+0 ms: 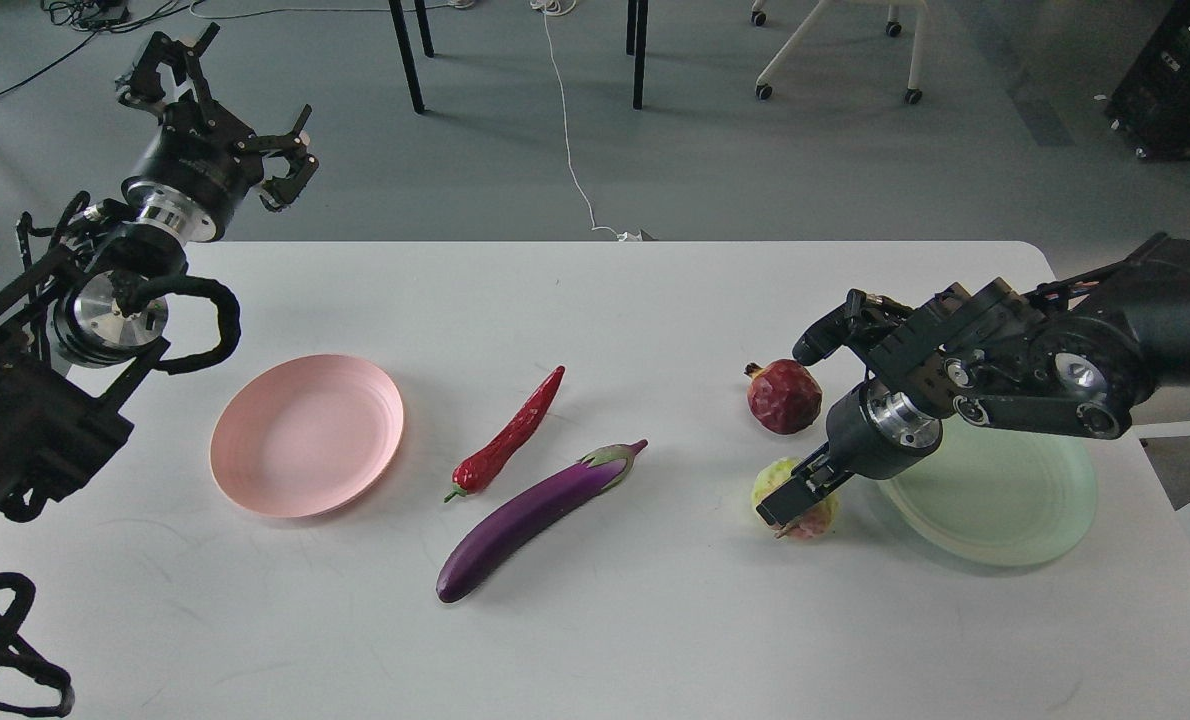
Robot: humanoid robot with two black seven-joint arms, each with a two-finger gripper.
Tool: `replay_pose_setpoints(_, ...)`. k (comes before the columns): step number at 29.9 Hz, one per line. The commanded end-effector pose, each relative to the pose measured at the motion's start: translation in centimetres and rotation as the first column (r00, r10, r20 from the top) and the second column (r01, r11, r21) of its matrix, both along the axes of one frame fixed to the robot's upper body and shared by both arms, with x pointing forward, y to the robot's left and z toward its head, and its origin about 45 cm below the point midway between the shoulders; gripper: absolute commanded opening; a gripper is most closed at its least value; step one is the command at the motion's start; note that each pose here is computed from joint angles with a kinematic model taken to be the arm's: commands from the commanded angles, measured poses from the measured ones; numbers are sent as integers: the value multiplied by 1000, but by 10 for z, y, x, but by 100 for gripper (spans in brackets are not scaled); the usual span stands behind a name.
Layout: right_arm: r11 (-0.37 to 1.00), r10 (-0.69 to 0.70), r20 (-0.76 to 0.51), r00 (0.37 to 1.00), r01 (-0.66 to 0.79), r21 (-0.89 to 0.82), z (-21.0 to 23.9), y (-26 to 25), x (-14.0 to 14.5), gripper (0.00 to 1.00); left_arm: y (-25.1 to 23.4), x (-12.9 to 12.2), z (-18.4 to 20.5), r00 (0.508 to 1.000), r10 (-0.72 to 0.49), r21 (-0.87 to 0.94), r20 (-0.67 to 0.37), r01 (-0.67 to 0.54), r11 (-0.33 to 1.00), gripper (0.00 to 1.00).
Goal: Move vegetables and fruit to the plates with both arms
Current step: 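Carry the fig onto the green plate and release it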
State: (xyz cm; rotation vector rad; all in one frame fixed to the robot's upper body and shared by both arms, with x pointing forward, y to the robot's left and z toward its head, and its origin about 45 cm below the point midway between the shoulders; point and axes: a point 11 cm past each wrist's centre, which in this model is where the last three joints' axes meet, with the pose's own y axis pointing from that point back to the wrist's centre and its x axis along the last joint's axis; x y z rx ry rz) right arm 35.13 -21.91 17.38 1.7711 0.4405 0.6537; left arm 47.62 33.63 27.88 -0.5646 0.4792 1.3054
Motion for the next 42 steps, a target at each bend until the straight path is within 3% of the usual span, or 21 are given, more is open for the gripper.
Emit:
replay_pose_setpoints(1, 1000, 8, 31, 999, -8, -1, 13, 3, 9, 56, -1, 0, 0, 1000, -2, 0, -1, 2, 1000, 98)
replay_pose_setpoints(5, 1000, -5, 115, 993, 2, 24, 47, 8, 30, 53, 1, 0, 0, 1000, 1, 2, -2, -1, 1000, 98)
replay_pose_setpoints(10, 991, -128, 190, 973, 120, 55, 79, -31, 46, 53, 3, 0, 1, 1000, 5, 10, -4, -5, 1000, 98)
replay_pose_setpoints(17, 971, -236, 224, 945, 240, 8, 84, -113, 35, 53, 4, 0, 1, 1000, 3, 12, -1, -3, 1000, 98)
replay_pose_setpoints(22, 951, -298, 185, 937, 309, -32, 61, -155, 10, 54, 1, 0, -1, 1000, -1, 11, -5, 1, 1000, 98)
replay_pose_setpoints(24, 945, -310, 169, 936, 322, -51, 52, -167, 2, 57, 0, 0, -1, 1000, -3, 11, -6, 3, 1000, 98)
replay_pose_setpoints(27, 939, -328, 142, 934, 339, -59, 36, -175, -9, 75, -1, 0, -2, 1000, -5, 11, -7, 5, 1000, 98)
replay_pose_setpoints(31, 939, -333, 124, 935, 340, -46, 20, -176, -20, 82, -1, 0, -2, 1000, -4, 10, -6, 4, 1000, 98)
replay_pose_setpoints(35, 937, -341, 134, 930, 348, -29, 23, -175, -17, 96, 1, -1, -2, 1000, 1, 6, -6, 0, 1000, 98)
replay_pose_setpoints(42, 930, -367, 195, 910, 365, 43, 49, -169, 4, 98, 4, 0, 0, 1000, 9, 7, -4, -9, 1000, 98)
